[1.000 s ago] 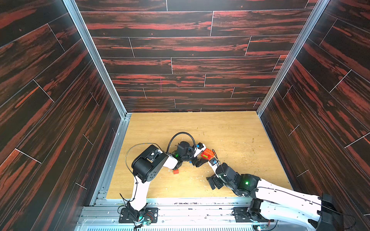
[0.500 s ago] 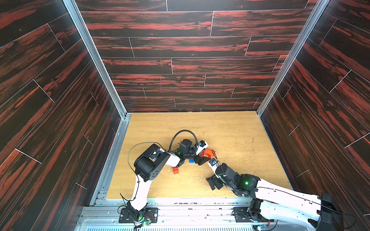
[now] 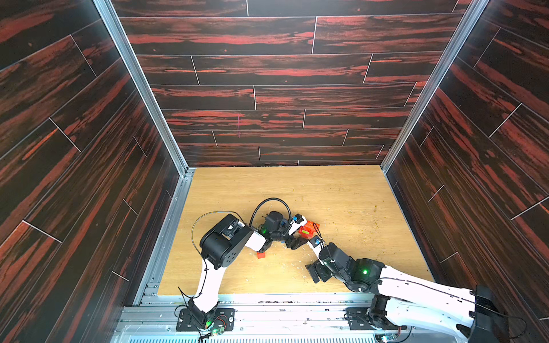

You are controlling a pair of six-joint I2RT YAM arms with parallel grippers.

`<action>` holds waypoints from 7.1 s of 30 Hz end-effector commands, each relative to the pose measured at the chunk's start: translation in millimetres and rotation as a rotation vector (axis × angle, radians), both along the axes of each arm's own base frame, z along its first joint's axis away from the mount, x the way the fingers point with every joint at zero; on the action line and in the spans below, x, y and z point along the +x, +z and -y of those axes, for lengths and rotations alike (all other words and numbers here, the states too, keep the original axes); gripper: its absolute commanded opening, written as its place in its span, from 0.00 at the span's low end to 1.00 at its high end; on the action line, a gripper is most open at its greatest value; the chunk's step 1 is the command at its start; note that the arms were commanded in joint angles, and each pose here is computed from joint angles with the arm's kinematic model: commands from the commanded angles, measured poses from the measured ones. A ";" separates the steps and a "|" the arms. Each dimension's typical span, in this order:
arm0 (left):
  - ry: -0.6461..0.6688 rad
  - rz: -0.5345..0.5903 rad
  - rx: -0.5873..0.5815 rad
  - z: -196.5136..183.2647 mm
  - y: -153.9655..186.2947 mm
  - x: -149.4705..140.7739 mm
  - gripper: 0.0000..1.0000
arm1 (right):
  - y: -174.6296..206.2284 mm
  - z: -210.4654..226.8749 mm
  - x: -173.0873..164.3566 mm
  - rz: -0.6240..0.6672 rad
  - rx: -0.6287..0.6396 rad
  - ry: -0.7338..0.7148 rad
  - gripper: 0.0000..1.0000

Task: Assemble the letter f with lego
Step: Adjust the lego brick at the center of the board.

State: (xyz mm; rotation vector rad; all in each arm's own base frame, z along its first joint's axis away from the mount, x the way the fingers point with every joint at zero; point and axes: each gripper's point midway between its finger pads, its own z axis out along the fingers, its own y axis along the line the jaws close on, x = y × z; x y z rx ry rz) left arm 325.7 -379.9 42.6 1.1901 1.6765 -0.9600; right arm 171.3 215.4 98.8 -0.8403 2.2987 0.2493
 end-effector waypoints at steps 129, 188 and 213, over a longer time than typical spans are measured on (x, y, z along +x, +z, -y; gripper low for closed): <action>0.062 0.035 -0.077 17.8 70.5 7.2 0.29 | 23.7 -5.6 -4.3 0.050 0.047 0.005 0.99; 0.153 -0.914 -0.390 37.8 93.4 149.4 0.25 | 53.9 43.8 14.5 0.237 0.015 -0.311 0.98; 0.163 -1.076 -0.343 44.1 48.3 181.3 0.26 | 54.5 43.5 12.2 0.227 0.040 -0.304 0.98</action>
